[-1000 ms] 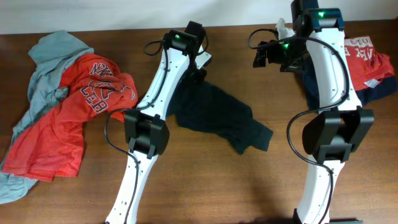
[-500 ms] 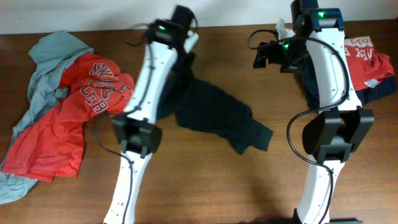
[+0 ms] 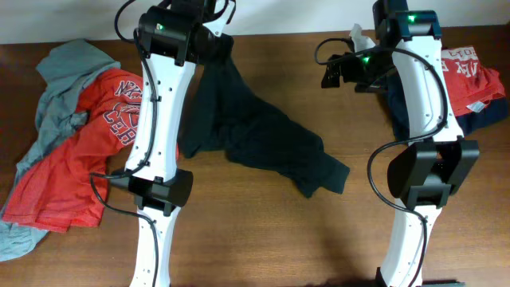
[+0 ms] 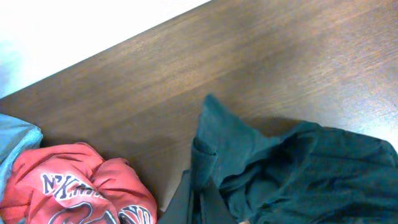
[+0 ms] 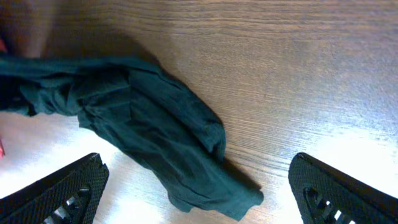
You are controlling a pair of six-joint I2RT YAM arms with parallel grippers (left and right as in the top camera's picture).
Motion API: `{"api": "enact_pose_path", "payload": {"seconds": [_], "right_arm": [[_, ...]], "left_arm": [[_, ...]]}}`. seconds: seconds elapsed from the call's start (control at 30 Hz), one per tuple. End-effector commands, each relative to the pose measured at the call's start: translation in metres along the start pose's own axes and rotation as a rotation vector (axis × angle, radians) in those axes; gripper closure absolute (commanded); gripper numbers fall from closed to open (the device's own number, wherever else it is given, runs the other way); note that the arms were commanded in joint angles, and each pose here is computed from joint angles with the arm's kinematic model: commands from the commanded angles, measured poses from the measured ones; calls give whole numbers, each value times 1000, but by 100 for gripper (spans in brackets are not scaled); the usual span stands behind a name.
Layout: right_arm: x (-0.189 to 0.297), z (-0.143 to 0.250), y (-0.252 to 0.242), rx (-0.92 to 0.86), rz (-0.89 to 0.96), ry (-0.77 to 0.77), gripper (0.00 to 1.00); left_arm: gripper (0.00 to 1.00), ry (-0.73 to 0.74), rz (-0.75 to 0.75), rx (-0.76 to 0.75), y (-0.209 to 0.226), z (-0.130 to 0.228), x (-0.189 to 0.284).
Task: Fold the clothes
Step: 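Lift the black garment's edge upward with the left gripper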
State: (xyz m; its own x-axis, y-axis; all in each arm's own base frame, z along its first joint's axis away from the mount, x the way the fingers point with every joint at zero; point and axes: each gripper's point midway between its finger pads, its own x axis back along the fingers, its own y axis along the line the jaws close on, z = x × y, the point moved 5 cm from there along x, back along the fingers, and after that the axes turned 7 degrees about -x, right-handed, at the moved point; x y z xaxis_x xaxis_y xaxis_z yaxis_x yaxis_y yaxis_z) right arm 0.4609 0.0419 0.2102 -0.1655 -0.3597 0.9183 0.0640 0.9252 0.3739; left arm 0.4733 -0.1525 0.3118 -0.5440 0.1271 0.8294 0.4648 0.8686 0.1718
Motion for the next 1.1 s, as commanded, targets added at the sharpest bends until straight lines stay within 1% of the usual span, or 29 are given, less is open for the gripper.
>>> {"api": "enact_pose_path", "payload": {"seconds": [0.0,0.17,0.4,0.57,0.73,0.83,0.93,1.07], "right_arm": [[11,4,10,93,-60,-10,3],[6,11,15,230,-103,22,3],[-31,18,14,242,-107,71,2],[-55,23,13,250,-114,96,2],[-61,21,13,257,-129,82,2],[-61,20,18,307,-171,68,2],[-60,21,30,372,-253,55,2],[-69,25,47,456,-292,50,2]], "left_arm": [[100,-75,-31,8,6,-6,36],[100,-100,-70,15,13,-9,45],[99,-140,-80,19,15,-13,59],[100,-228,-105,30,21,-19,91],[99,-321,-128,36,24,-22,133],[99,-362,-132,39,24,-20,155],[100,-392,-105,33,20,-20,167],[100,-400,-88,30,18,-20,168]]}}
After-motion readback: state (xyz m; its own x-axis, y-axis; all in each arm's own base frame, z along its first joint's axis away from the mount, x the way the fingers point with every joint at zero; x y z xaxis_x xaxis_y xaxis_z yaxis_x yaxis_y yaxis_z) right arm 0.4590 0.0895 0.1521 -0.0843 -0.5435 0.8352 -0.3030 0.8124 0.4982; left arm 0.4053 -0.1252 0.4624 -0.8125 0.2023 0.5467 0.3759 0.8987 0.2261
